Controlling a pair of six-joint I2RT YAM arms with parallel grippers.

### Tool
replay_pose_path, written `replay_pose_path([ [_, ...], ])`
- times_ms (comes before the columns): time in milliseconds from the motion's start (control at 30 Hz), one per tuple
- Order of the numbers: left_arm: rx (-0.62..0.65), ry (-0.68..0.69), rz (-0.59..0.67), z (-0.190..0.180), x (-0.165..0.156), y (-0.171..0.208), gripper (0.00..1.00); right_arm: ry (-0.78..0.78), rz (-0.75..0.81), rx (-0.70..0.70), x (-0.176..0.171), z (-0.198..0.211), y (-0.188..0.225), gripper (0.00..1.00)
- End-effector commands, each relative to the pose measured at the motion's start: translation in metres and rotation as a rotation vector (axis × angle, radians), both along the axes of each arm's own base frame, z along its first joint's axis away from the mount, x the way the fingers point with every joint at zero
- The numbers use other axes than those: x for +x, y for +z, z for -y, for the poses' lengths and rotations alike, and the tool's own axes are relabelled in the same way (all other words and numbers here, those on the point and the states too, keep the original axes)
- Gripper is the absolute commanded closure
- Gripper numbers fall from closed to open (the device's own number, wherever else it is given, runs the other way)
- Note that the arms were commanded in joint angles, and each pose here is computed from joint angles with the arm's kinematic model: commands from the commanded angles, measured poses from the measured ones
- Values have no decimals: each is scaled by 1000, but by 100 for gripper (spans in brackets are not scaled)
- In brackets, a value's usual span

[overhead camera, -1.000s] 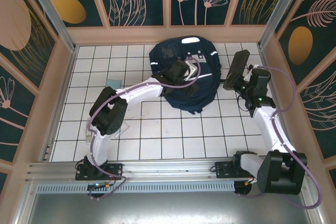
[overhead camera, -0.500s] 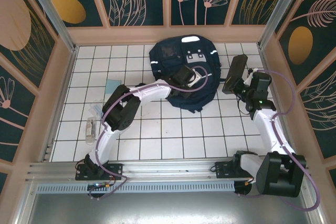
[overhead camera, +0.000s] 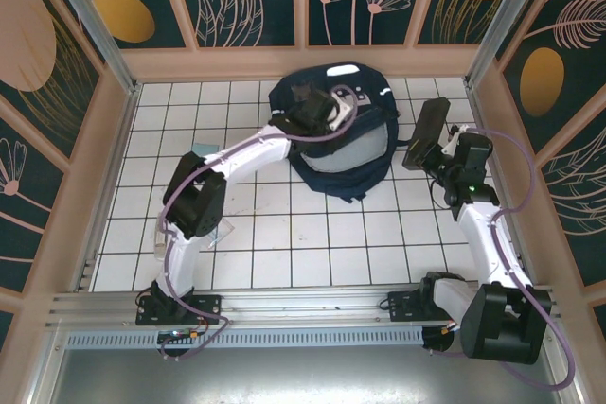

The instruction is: Pack the student bag

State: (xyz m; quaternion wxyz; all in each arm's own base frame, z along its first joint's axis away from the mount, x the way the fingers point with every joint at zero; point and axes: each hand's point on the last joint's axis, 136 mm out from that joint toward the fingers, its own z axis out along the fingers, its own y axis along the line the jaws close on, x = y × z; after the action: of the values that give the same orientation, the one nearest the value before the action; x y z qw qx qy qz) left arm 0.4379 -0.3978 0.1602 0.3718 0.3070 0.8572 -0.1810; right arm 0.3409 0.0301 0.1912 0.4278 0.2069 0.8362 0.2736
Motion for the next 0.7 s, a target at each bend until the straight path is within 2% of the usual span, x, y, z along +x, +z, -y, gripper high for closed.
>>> replay_pose_path([
  [0,-199,94,24,-16,26,79,100,63,68,73,3,-14,9,86],
  [167,-283,100,39,-16,38,110,100,224,99,210,5,-55,8,86],
  [333,-331,75,44,-7,39,123,100,371,109,239,9,-110,7,86],
  [667,-399,6,-10,3,23,128,100,457,9,363,43,-163,-26,86],
])
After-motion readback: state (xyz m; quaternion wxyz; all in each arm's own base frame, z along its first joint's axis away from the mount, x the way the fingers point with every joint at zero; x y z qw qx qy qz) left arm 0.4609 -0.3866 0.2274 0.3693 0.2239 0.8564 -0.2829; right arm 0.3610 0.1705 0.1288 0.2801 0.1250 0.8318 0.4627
